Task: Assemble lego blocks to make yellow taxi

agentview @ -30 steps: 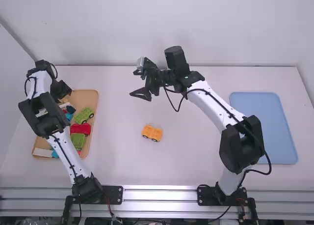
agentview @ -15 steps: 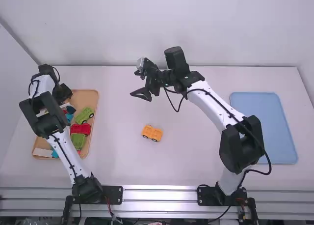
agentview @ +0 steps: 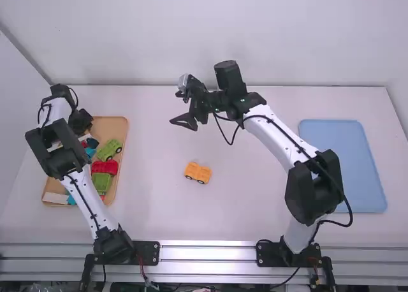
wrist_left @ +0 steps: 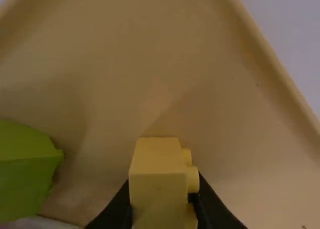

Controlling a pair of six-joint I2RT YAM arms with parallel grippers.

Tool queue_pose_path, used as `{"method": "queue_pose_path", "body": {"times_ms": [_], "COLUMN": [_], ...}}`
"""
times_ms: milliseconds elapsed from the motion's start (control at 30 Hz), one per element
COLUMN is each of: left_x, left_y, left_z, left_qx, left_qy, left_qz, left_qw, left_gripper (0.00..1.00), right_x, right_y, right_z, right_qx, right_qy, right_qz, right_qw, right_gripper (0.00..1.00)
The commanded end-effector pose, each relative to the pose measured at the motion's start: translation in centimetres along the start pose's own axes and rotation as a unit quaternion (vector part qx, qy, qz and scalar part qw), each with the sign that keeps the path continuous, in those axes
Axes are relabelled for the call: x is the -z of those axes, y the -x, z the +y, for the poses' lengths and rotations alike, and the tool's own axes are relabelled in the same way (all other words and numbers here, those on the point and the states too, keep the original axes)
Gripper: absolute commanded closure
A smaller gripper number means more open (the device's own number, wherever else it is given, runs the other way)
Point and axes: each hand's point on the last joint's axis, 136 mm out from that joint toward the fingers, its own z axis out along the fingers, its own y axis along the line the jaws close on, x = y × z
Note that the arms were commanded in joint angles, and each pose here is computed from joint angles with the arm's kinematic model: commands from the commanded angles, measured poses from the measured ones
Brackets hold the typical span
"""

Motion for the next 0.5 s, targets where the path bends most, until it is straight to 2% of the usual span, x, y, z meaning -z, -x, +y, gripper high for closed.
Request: {"method": "queue_pose_path", "body": {"times_ms": [0, 100, 133, 233, 467], "left_x": [1.7, 4.0, 5.8, 8.7, 17.0], "left_y": [1.1, 1.7, 2.0, 2.3, 0.8], "left_z": [-0.6, -0.8, -0.9, -0.9, -3.2], "left_qx": [-0.002, -0.012, -0.015, -0.016, -0.065], "left_qy": [-0.013, -0.019, -0.022, -0.028, -0.058], "left_qz": [-0.012, -0.025, -0.036, -0.051, -0.118], "left_qw": [1.0, 0.999, 0.999, 0.998, 0.989], "left_gripper": [0.93, 0.93, 0.93, 0.97, 0.98], "right_x": [0.8, 1.4, 2.0, 2.6, 3.6], "right_y": [0.9, 1.0, 0.9, 0.8, 0.4], "right_z": [-1.1, -1.9, -2.5, -3.1, -5.6], "right_qx": [-0.002, -0.023, -0.03, -0.031, -0.076], "right_qy": [-0.011, -0.021, -0.029, -0.038, -0.089], "right_qz": [-0.01, -0.015, -0.016, -0.018, -0.017], "right_qw": [1.0, 0.999, 0.999, 0.999, 0.993], "right_gripper": [0.01, 0.02, 0.02, 0.01, 0.02]}}
